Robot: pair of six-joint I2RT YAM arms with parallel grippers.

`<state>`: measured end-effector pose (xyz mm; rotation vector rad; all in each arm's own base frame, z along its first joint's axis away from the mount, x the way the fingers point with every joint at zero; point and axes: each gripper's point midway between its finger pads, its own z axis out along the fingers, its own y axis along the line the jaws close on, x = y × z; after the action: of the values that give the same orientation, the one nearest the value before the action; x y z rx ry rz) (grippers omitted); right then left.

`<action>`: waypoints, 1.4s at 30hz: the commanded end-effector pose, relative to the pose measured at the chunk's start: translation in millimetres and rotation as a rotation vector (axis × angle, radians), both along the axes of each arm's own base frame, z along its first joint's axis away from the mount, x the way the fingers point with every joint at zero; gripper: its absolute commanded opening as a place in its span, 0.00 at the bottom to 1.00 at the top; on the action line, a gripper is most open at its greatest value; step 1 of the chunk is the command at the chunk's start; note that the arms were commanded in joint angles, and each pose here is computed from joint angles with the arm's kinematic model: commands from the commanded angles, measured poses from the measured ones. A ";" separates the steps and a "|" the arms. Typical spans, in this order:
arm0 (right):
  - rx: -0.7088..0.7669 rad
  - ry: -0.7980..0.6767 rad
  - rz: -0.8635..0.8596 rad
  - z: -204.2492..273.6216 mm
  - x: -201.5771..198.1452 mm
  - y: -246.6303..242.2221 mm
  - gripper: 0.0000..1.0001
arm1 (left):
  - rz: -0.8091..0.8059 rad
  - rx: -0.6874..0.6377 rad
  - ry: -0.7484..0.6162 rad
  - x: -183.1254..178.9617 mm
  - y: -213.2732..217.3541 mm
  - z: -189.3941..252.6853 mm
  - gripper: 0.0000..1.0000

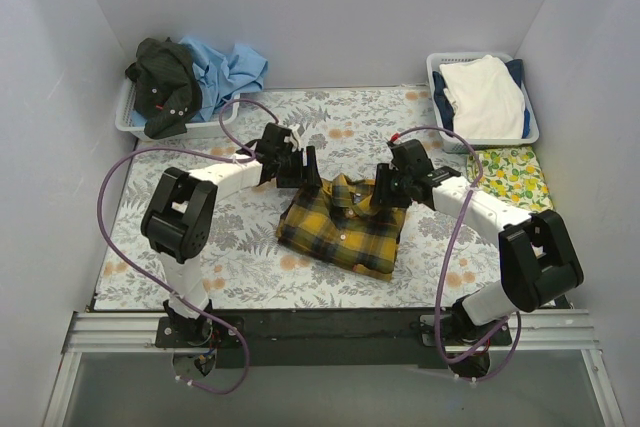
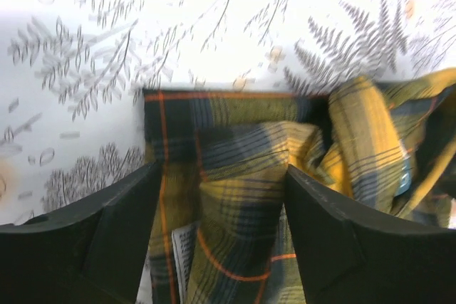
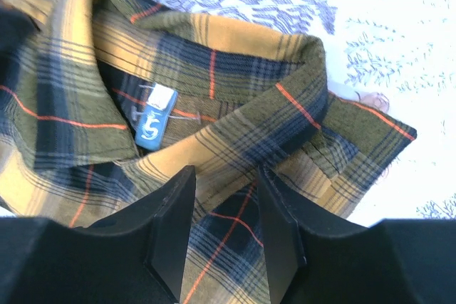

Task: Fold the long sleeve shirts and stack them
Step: Fold the shirt

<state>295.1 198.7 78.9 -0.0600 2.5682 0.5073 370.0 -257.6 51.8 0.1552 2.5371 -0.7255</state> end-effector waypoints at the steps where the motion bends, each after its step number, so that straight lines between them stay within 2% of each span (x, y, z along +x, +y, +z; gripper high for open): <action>1: 0.015 0.028 -0.026 -7.6 -3.2 -4.2 0.48 | 0.024 -0.090 -0.115 31.2 -19.9 43.1 0.65; 5: -0.008 0.080 -0.026 -23.4 -10.0 -7.3 0.46 | 0.010 -0.140 -0.153 33.6 -26.5 60.4 0.58; 8: -0.023 0.107 -0.027 -32.6 -12.2 -9.1 0.45 | 0.006 -0.147 -0.123 32.1 -28.7 51.7 0.51; 13: -0.036 0.134 -0.025 -40.5 -13.6 -9.6 0.45 | 0.085 -0.027 -0.087 36.6 -9.1 16.1 0.46; 23: -0.180 0.179 -0.067 -50.8 -18.7 -35.7 0.44 | 0.218 0.336 -0.153 44.3 60.4 -10.0 0.46; 25: -0.178 0.142 -0.063 -40.2 -13.3 -35.6 0.43 | 0.269 0.391 -0.181 47.8 74.3 -1.2 0.49; 28: -0.158 0.026 -0.057 -5.9 1.9 -34.3 0.43 | 0.348 0.389 -0.261 56.8 83.7 40.4 0.57; 29: -0.147 -0.015 -0.064 7.3 7.6 -33.7 0.44 | 0.371 0.364 -0.301 58.5 84.7 63.2 0.60; 30: -0.132 -0.065 -0.065 24.5 10.0 -34.3 0.45 | 0.389 0.340 -0.327 60.3 84.3 79.5 0.67; 32: -0.128 -0.105 -0.076 38.4 11.0 -37.2 0.46 | 0.396 0.267 -0.374 56.2 80.6 114.4 0.70; 34: -0.103 -0.118 -0.060 50.2 4.0 -36.5 0.47 | 0.360 0.197 -0.378 46.9 71.3 131.2 0.72; 36: -0.079 -0.100 -0.032 48.6 -7.4 -33.9 0.47 | 0.243 0.058 -0.364 23.6 48.3 151.8 0.72; 37: -0.046 -0.075 0.014 46.1 -16.2 -26.3 0.47 | 0.211 0.033 -0.343 12.4 44.5 147.3 0.71; 39: -0.017 -0.047 0.056 41.1 -28.6 -19.3 0.46 | 0.076 -0.118 -0.268 -22.7 18.8 151.7 0.70; 42: -0.003 -0.009 0.122 31.0 -51.2 -7.1 0.46 | 0.016 -0.163 -0.160 -61.6 6.8 122.7 0.67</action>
<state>279.5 177.4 126.4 -0.1081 2.4825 0.4643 372.9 -220.8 210.8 0.0273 2.1556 -0.6104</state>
